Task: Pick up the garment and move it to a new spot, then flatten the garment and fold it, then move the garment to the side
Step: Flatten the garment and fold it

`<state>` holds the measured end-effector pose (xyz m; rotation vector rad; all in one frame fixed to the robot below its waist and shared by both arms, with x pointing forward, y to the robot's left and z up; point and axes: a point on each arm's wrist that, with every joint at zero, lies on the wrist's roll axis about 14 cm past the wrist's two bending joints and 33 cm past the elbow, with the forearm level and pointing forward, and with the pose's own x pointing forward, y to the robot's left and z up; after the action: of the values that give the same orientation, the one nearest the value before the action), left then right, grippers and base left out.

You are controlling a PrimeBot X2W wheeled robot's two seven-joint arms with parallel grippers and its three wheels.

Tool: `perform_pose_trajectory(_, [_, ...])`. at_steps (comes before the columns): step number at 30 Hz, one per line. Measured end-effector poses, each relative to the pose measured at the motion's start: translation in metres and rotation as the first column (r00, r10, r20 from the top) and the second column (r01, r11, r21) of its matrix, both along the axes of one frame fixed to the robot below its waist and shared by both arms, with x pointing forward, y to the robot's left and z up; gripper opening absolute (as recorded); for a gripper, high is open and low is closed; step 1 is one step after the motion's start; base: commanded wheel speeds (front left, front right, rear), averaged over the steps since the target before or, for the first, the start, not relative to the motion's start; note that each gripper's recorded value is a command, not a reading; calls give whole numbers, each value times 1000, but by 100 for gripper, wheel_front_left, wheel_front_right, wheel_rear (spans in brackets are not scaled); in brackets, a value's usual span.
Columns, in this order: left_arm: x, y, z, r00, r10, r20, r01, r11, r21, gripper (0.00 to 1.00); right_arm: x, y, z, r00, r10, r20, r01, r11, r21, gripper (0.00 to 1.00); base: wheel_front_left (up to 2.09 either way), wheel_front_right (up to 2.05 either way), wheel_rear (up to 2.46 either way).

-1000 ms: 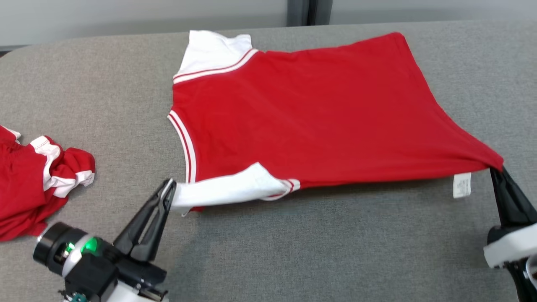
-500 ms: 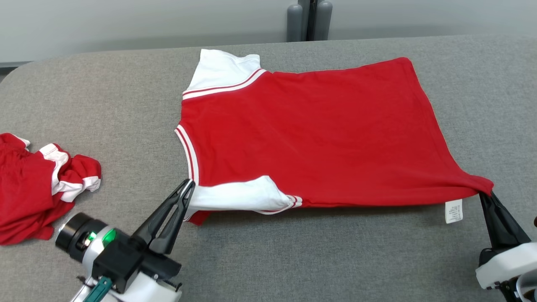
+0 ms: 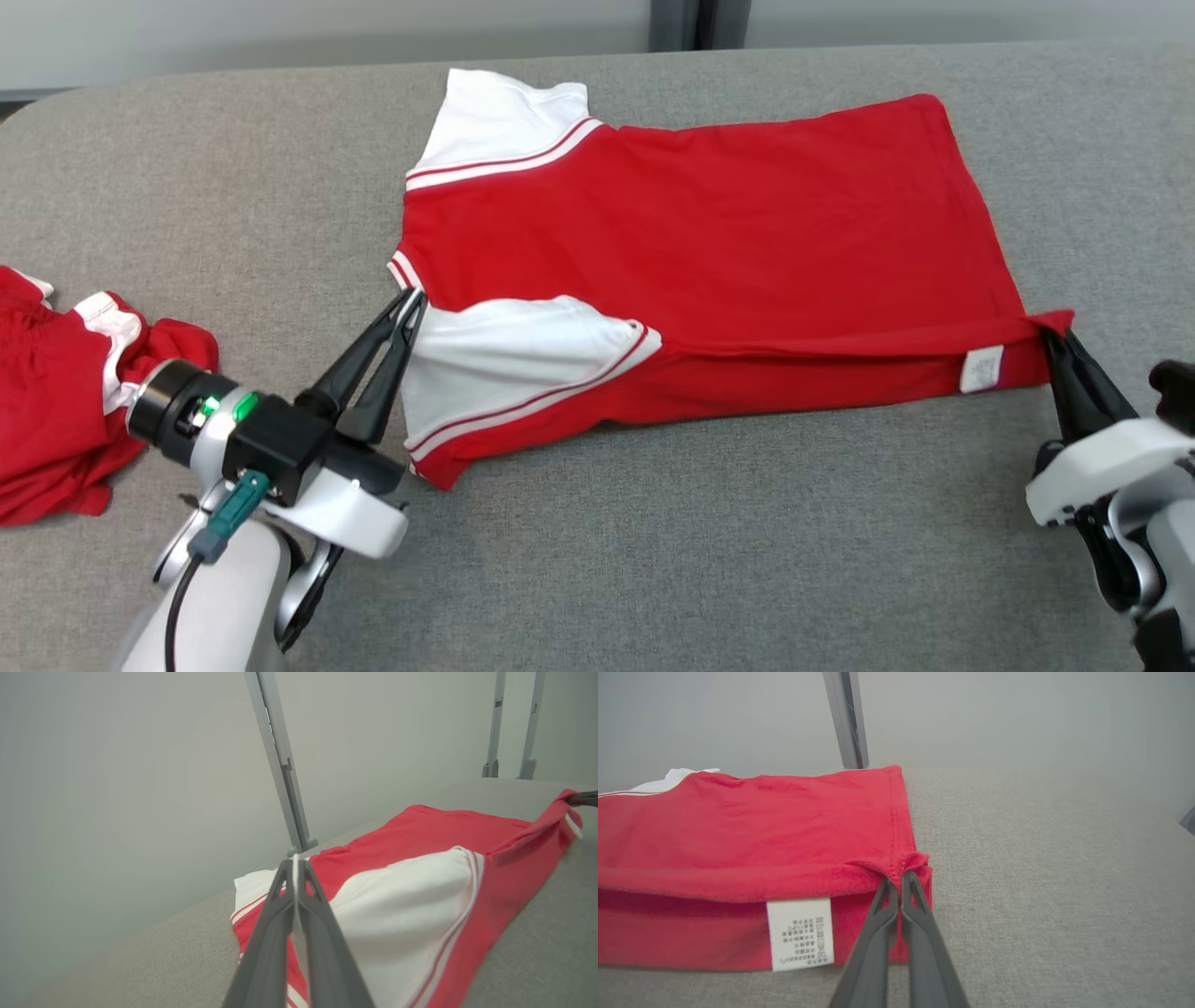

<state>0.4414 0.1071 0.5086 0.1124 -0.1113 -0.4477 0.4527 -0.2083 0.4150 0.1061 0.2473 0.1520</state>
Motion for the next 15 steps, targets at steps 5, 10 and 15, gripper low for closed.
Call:
perform_pose_trajectory(5, [14,-5,-16,999,-31,-42,33,998,50,0,22,10,-2,999,32,-8,-32,999,-28,0,0,0,0])
perform_pose_trajectory(10, [27,-12,-26,996,-56,-70,60,996,68,0,36,13,-6,999,46,-19,-47,998,-52,0,0,0,0])
perform_pose_trajectory(15, [39,-18,-37,992,-83,-95,91,992,92,0,46,11,-14,998,45,-42,-48,997,-68,0,0,0,0])
